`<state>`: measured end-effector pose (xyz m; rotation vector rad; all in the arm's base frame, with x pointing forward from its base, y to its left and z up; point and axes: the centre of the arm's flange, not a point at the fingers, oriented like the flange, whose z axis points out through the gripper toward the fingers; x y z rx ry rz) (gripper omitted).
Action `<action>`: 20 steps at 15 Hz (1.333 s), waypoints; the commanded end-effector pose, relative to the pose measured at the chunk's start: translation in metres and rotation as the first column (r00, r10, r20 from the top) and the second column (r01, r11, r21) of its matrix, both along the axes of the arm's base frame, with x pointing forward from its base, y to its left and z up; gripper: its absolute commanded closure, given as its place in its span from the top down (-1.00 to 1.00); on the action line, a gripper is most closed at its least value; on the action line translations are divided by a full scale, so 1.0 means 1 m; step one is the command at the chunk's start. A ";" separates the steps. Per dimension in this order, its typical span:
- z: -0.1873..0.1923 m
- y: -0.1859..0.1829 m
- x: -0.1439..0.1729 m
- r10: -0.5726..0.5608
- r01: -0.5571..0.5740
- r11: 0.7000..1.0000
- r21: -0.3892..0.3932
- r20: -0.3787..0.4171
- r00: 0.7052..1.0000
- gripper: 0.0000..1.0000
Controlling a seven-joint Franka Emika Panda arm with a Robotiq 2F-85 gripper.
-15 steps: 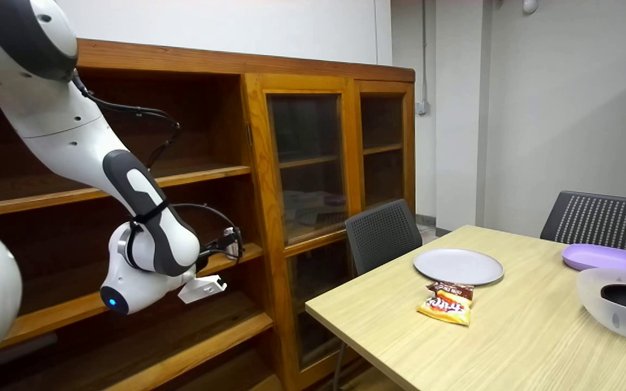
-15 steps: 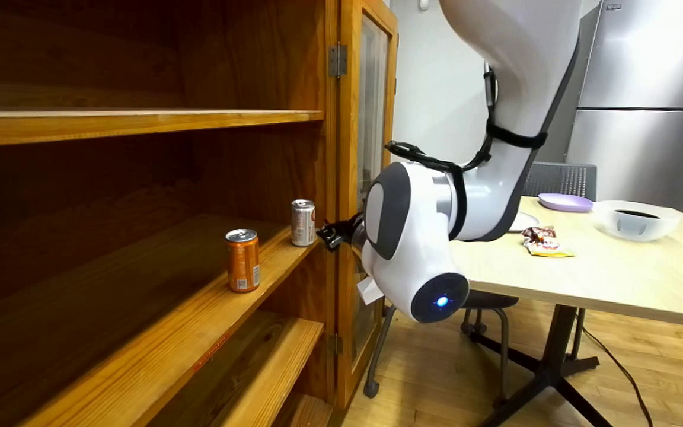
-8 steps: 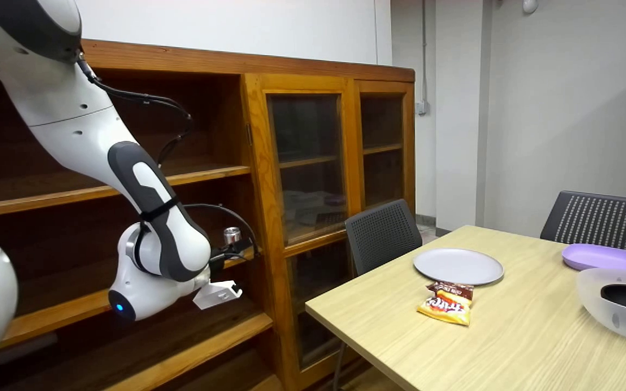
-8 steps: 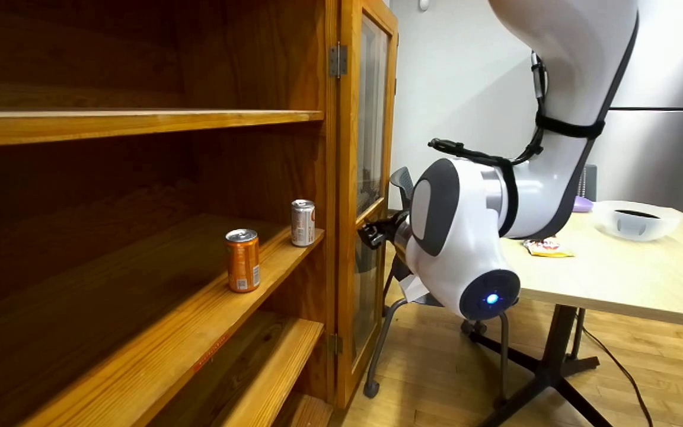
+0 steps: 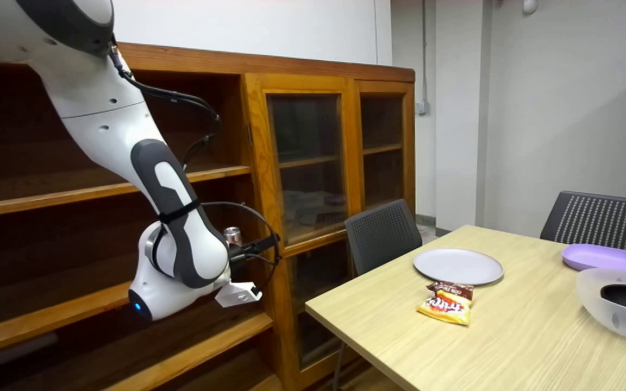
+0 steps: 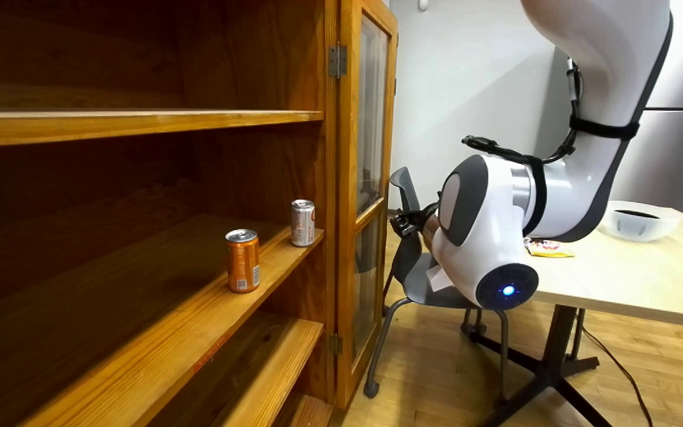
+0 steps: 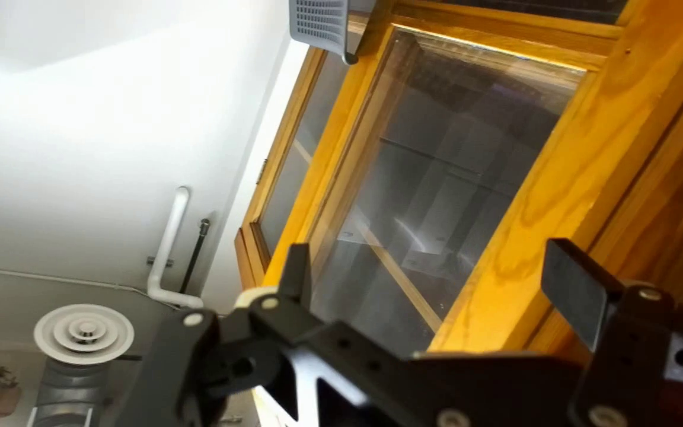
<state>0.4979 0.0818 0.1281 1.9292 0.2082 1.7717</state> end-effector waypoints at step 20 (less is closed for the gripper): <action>0.001 -0.054 -0.008 -0.357 0.357 0.934 0.020 0.038 0.933 1.00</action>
